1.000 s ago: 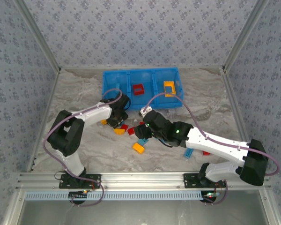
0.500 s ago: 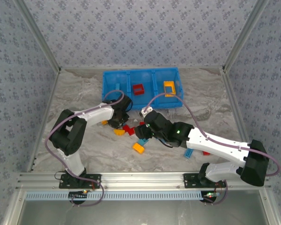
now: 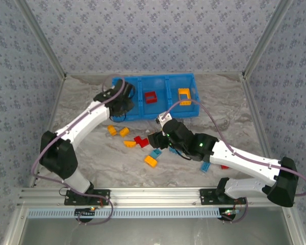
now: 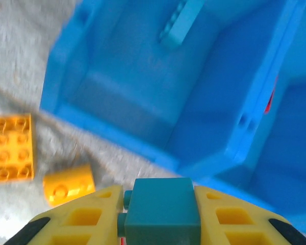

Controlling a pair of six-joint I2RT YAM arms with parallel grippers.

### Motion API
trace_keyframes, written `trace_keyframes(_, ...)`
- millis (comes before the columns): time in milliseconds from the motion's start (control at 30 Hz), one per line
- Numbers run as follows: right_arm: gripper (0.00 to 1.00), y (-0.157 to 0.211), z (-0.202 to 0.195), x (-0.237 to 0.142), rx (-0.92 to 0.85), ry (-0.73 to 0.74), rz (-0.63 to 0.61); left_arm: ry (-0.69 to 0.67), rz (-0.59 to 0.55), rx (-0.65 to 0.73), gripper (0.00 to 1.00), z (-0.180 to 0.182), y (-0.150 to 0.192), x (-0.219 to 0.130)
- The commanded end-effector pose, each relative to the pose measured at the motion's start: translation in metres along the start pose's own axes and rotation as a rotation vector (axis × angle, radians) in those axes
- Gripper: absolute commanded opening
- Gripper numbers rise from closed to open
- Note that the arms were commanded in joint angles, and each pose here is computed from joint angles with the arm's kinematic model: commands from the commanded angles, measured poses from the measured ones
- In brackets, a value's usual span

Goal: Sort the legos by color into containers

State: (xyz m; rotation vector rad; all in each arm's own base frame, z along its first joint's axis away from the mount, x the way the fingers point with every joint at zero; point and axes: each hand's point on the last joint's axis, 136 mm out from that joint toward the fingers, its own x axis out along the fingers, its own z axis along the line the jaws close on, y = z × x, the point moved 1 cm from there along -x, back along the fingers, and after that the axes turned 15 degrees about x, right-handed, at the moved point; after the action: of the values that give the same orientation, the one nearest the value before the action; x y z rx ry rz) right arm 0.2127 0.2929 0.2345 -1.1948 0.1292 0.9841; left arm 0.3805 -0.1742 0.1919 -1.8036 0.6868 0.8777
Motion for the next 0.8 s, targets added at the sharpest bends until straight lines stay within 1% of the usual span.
trace_keyframes(0, 0.63, -0.014, 0.003, 0.002, -0.005, 0.001, -0.059, 0.001, 0.015, 0.109, 0.29, -0.010, -0.017, 0.025)
trace_keyframes(100, 0.62, -0.016, 0.004, 0.005, -0.002, 0.009, -0.059, -0.023, 0.031, 0.134, 0.29, -0.012, -0.027, 0.051)
trace_keyframes(233, 0.63, -0.016, 0.002, 0.007, 0.010, 0.023, -0.062, -0.058, 0.098, 0.145, 0.30, -0.006, -0.022, 0.088)
trace_keyframes(300, 0.63, -0.014, -0.004, 0.008, 0.020, 0.050, -0.059, -0.059, 0.136, 0.139, 0.32, -0.003, -0.014, 0.103)
trace_keyframes(367, 0.63, -0.011, -0.009, 0.009, 0.026, 0.075, -0.055, -0.056, 0.163, 0.140, 0.37, -0.001, -0.006, 0.109)
trace_keyframes(433, 0.63, -0.006, -0.017, 0.010, 0.036, 0.101, -0.045, -0.048, 0.174, 0.139, 0.44, -0.001, -0.003, 0.108)
trace_keyframes(467, 0.63, -0.004, -0.020, 0.010, 0.040, 0.113, -0.041, -0.046, 0.173, 0.139, 0.50, -0.001, -0.003, 0.106)
trace_keyframes(533, 0.63, 0.001, -0.027, 0.009, 0.046, 0.138, -0.030, -0.040, 0.162, 0.136, 0.57, -0.001, -0.006, 0.098)
trace_keyframes(667, 0.63, 0.006, -0.044, 0.002, 0.060, 0.200, -0.025, -0.021, 0.130, 0.133, 0.65, -0.002, -0.015, 0.075)
trace_keyframes(767, 0.63, 0.011, -0.064, -0.009, 0.087, 0.274, -0.014, 0.001, 0.099, 0.132, 0.66, -0.005, -0.023, 0.050)
